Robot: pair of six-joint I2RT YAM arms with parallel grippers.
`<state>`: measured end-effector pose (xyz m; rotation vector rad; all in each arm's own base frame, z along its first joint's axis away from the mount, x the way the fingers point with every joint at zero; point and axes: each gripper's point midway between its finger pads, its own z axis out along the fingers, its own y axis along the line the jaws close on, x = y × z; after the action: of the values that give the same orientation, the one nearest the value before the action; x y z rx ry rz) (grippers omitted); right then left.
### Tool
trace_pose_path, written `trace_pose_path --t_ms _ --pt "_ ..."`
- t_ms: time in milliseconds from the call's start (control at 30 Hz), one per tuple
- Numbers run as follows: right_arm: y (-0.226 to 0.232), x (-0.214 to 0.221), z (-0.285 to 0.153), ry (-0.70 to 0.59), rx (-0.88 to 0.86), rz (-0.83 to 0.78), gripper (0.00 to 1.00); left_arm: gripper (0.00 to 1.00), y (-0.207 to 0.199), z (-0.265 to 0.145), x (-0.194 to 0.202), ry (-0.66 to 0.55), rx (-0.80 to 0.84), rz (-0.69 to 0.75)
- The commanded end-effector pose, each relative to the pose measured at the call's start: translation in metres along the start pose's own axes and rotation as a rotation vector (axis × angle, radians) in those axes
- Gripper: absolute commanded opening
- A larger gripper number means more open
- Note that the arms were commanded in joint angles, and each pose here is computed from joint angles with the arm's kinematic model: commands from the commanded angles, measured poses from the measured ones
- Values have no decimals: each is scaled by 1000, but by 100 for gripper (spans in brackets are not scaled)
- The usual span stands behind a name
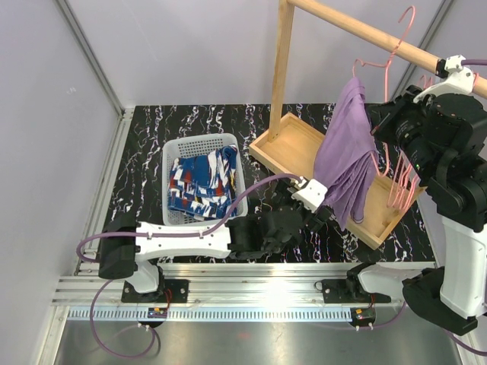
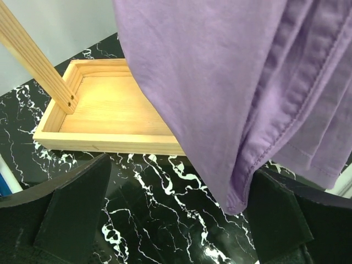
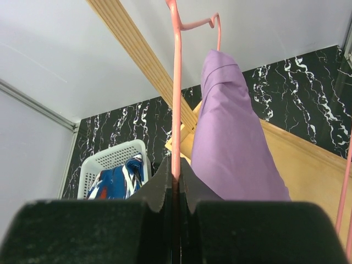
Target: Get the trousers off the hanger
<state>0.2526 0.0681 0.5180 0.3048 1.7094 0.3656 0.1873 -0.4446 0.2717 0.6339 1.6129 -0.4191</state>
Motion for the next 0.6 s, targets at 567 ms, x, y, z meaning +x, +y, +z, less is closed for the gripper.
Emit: trace_pose_path --t_ms 567 --pt "23 -39 -3 -142 -88 108 0 95 -6 19 -48 -146 -64 -231"
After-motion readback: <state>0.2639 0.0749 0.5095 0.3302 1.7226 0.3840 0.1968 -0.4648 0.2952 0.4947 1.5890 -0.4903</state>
